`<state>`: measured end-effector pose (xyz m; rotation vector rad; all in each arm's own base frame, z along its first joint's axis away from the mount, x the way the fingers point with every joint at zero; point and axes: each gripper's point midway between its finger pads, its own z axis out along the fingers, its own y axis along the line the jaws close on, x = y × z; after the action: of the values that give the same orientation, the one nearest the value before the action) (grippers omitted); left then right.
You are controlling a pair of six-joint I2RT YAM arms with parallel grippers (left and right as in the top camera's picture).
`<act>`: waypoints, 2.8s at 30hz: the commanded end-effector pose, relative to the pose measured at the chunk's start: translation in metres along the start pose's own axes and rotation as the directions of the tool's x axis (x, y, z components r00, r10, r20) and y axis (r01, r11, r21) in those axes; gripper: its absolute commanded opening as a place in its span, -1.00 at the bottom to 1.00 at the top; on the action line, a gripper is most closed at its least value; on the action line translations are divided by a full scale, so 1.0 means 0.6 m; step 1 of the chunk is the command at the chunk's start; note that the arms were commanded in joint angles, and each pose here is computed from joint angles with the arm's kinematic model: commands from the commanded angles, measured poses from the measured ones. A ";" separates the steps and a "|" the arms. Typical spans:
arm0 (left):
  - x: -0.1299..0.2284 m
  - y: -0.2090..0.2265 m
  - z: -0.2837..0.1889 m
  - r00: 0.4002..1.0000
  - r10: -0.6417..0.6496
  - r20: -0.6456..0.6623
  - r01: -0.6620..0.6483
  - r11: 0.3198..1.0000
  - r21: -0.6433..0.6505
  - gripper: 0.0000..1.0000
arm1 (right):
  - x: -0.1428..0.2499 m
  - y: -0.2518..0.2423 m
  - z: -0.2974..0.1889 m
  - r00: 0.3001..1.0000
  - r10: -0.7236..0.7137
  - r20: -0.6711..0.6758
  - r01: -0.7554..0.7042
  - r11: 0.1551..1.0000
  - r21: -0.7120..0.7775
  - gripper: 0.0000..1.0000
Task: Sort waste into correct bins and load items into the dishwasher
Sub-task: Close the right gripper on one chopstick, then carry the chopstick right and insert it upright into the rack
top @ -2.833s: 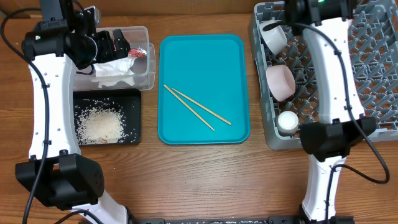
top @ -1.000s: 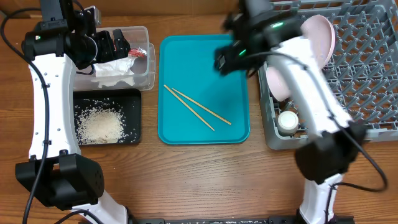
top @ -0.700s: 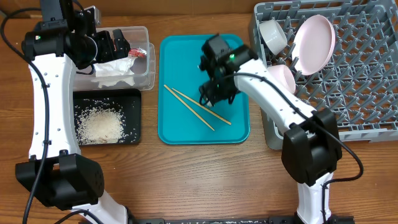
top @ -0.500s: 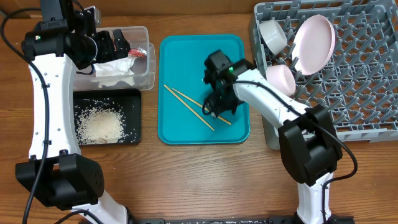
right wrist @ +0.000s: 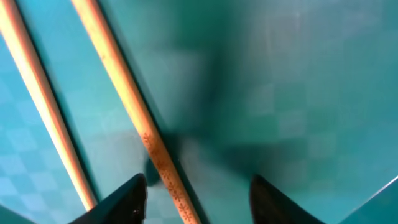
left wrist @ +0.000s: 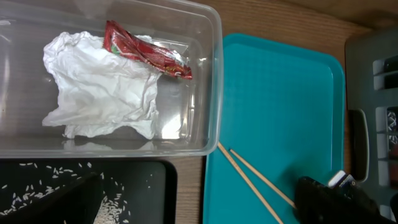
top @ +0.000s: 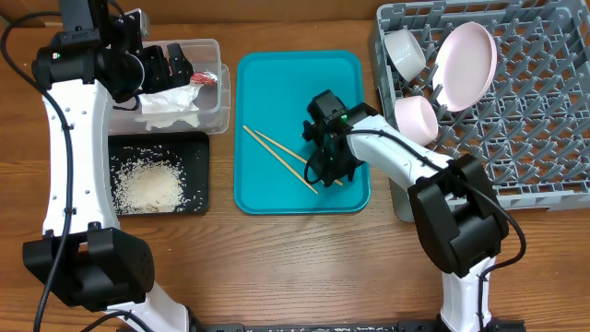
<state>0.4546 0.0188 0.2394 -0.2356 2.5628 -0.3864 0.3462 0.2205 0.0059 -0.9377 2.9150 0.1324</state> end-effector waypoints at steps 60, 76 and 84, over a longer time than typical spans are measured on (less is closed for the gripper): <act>-0.010 -0.008 -0.026 0.999 0.024 0.040 -0.024 1.000 -0.002 0.99 | 0.293 -0.247 -0.316 0.754 0.652 -0.084 -0.640 0.757 0.129 -0.91; -0.010 -0.008 -0.026 0.999 0.024 0.040 -0.024 1.000 -0.003 1.00 | 0.294 -0.302 -0.278 0.738 0.675 0.002 -0.661 0.723 0.200 -0.09; -0.010 -0.008 -0.026 0.999 0.025 0.040 -0.025 1.000 -0.003 1.00 | 0.155 -0.234 -0.359 0.753 0.636 0.168 -0.592 0.767 -0.249 -0.02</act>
<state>0.4541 0.0188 0.2391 -0.2364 2.5650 -0.3863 0.3190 -0.0156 0.1585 0.1675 3.0482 0.1312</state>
